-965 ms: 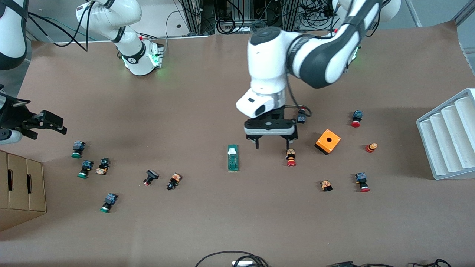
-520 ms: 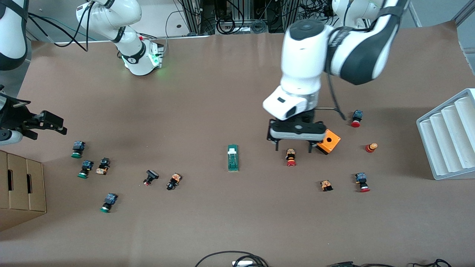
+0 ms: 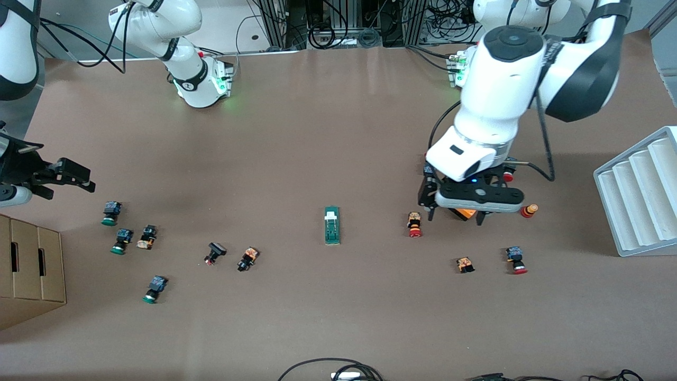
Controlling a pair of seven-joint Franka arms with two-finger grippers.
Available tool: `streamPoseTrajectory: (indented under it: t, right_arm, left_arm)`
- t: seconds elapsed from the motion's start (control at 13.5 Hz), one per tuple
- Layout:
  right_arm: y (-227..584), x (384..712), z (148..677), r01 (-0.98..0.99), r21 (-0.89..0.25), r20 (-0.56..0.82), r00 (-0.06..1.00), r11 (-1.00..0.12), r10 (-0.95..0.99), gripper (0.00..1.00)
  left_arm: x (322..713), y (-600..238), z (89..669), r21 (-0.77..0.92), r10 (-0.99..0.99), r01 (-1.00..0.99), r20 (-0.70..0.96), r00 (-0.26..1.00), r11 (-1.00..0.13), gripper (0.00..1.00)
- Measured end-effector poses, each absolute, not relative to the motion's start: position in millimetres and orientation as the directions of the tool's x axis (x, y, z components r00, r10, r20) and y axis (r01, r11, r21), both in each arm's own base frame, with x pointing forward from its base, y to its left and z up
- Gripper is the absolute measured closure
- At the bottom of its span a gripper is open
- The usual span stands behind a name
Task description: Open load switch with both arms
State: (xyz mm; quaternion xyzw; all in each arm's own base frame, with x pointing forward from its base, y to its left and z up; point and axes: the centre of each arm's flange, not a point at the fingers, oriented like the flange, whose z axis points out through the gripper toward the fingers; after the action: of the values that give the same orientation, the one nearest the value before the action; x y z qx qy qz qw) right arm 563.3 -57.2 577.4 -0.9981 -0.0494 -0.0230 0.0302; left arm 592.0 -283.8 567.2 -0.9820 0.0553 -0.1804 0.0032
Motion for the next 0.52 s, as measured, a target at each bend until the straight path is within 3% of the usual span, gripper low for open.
streamPoseTrajectory:
  t: [0.52]
  right_arm:
    - [-62.3, 563.7, 583.7, 0.105, -0.01, 0.053, 0.993, -0.994, 0.104, 0.0]
  left_arm:
    - [596.8, -192.7, 609.0, -0.075, -0.04, -0.023, 0.235, 0.971, -0.997, 0.0]
